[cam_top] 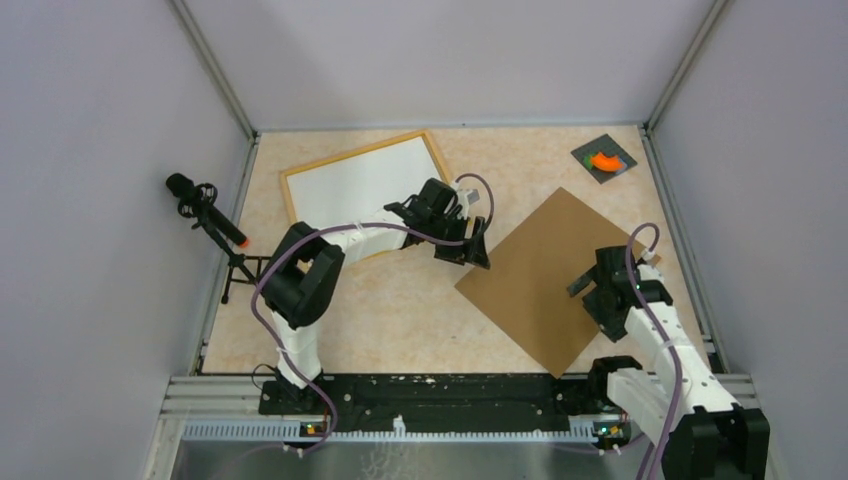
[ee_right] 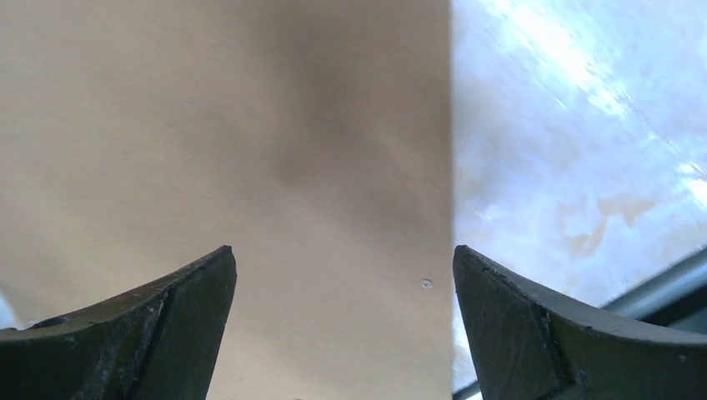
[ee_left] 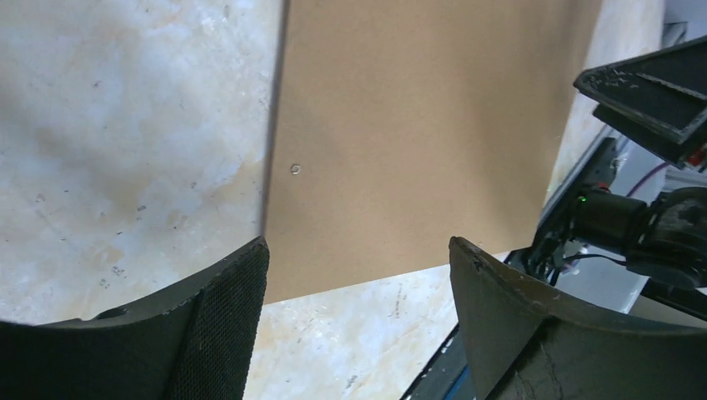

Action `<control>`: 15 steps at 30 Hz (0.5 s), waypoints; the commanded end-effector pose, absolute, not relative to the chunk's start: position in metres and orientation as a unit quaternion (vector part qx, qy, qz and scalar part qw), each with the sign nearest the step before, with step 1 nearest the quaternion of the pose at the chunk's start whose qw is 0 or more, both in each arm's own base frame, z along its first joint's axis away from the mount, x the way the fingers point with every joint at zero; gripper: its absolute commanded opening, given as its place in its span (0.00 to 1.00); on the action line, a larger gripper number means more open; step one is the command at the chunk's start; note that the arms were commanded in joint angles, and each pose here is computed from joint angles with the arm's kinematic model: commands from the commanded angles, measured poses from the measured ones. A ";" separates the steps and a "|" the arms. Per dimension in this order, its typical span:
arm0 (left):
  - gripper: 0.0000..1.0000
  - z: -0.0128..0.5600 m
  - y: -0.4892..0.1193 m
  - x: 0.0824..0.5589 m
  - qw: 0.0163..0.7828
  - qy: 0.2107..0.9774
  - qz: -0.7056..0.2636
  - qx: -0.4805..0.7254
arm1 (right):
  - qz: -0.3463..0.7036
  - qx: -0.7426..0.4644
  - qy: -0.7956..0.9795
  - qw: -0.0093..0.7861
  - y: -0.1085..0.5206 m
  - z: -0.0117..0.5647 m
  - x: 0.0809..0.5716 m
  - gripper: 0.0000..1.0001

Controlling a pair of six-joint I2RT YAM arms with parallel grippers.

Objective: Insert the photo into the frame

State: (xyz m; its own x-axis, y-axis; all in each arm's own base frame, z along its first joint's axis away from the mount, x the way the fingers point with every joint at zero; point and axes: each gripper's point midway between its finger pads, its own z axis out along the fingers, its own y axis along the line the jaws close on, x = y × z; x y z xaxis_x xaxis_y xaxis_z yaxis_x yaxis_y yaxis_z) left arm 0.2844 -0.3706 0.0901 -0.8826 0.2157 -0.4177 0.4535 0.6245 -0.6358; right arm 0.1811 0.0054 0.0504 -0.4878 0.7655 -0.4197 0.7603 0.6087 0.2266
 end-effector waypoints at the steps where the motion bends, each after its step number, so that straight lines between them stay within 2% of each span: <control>1: 0.83 0.069 -0.366 0.289 0.158 0.894 -0.368 0.198 | -0.032 0.455 0.868 0.196 0.001 0.041 0.157 0.99; 11: 0.83 0.043 -0.357 0.285 0.138 0.913 -0.335 0.188 | 0.045 0.438 0.883 0.159 0.031 0.021 0.149 0.99; 15: 0.83 0.032 -0.355 0.273 0.108 0.919 -0.331 0.184 | 0.070 0.434 0.887 0.139 0.042 0.016 0.144 0.99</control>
